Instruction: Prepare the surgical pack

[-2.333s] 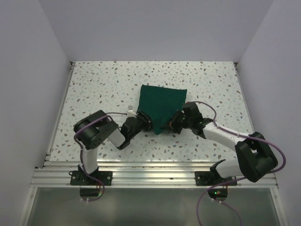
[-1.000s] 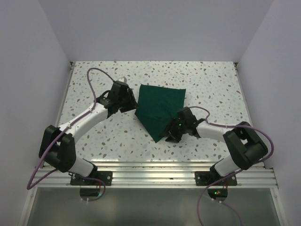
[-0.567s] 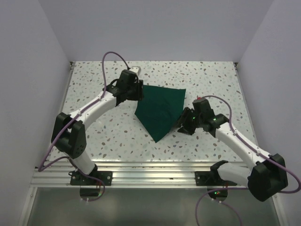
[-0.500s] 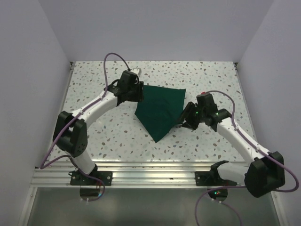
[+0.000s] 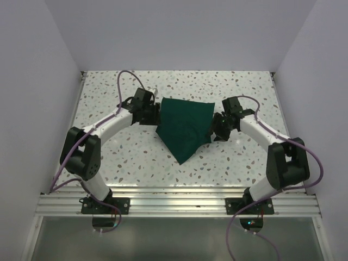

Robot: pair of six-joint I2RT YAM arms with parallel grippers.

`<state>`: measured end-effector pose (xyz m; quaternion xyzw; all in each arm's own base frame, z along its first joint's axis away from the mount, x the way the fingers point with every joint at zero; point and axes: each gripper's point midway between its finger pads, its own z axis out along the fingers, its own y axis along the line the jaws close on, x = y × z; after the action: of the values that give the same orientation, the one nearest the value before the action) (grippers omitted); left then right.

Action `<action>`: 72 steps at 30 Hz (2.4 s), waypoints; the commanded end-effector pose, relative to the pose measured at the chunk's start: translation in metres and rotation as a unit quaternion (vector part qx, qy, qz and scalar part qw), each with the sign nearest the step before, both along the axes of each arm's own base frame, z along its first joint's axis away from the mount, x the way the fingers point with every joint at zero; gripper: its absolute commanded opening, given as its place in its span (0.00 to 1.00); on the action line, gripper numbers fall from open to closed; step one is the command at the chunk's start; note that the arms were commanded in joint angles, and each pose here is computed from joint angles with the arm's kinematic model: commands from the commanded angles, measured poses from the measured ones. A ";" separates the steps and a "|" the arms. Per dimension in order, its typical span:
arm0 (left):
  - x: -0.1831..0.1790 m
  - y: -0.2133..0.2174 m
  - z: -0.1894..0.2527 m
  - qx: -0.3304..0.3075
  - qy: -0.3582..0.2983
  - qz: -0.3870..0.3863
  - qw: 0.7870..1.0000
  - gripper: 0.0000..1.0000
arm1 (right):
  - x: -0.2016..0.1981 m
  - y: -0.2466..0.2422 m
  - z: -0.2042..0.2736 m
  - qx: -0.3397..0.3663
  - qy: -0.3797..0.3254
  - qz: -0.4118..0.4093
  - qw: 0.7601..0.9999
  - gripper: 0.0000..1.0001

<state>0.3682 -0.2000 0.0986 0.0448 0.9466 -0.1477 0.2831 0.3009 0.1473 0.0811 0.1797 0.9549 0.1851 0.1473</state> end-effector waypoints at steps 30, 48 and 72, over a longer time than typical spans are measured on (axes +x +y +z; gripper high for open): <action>-0.003 0.016 -0.060 0.008 0.024 0.006 1.000 0.00 | 0.020 -0.011 -0.040 -0.048 -0.013 0.045 0.998 0.00; -0.019 0.014 -0.063 -0.026 0.024 0.033 0.999 0.03 | 0.069 -0.025 -0.033 -0.098 -0.038 0.054 0.993 0.10; 0.008 -0.036 0.066 0.083 -0.141 -0.169 0.972 0.61 | 0.083 -0.028 0.040 -0.082 -0.103 0.035 0.991 0.43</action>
<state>0.3755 -0.1891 0.1567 0.1101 0.9158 -0.0966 0.3738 0.3889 0.1234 0.0884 0.1116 0.9614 0.1211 0.2207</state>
